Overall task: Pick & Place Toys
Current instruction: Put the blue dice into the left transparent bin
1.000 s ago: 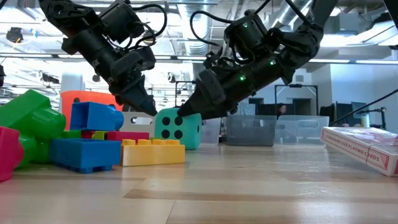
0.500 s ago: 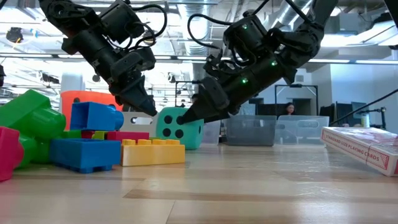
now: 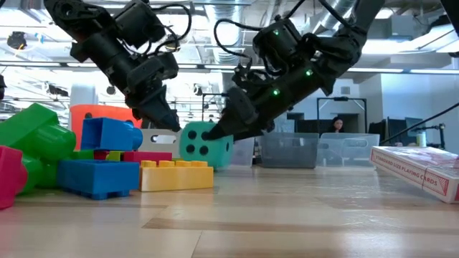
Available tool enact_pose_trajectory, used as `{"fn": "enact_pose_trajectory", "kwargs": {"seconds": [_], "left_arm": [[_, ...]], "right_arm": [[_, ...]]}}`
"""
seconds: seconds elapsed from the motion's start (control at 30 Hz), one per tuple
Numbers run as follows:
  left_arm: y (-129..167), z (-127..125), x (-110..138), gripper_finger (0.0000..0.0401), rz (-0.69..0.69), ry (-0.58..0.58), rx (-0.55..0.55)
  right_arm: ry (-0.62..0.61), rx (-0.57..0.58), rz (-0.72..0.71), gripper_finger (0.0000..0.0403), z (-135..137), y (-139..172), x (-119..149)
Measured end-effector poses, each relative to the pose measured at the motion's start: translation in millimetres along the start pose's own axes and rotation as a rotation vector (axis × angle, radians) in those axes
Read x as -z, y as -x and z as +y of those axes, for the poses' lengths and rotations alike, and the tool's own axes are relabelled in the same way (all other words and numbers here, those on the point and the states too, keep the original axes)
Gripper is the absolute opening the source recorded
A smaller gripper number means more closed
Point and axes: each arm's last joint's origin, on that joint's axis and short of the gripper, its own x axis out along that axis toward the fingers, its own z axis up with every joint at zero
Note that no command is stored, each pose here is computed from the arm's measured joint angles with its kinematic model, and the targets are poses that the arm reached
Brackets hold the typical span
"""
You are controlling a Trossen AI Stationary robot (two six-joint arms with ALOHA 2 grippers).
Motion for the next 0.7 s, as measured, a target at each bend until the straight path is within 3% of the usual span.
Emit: {"fn": "enact_pose_trajectory", "kwargs": {"seconds": [0.27,0.47,0.7], "left_arm": [[56,-1,-25,0.0001,-0.227,0.024,0.062],[101,2,-32,0.0001,-0.387,0.011,0.098],[120,4,-32,0.0001,-0.446,0.017,0.109]], "right_arm": [[0.007,0.033,-0.140,0.0348,-10,30,-44],[0.050,0.187,-0.218,0.0344,-37,59,-75],[0.049,0.314,-0.130,0.0348,-83,67,-78]]}}
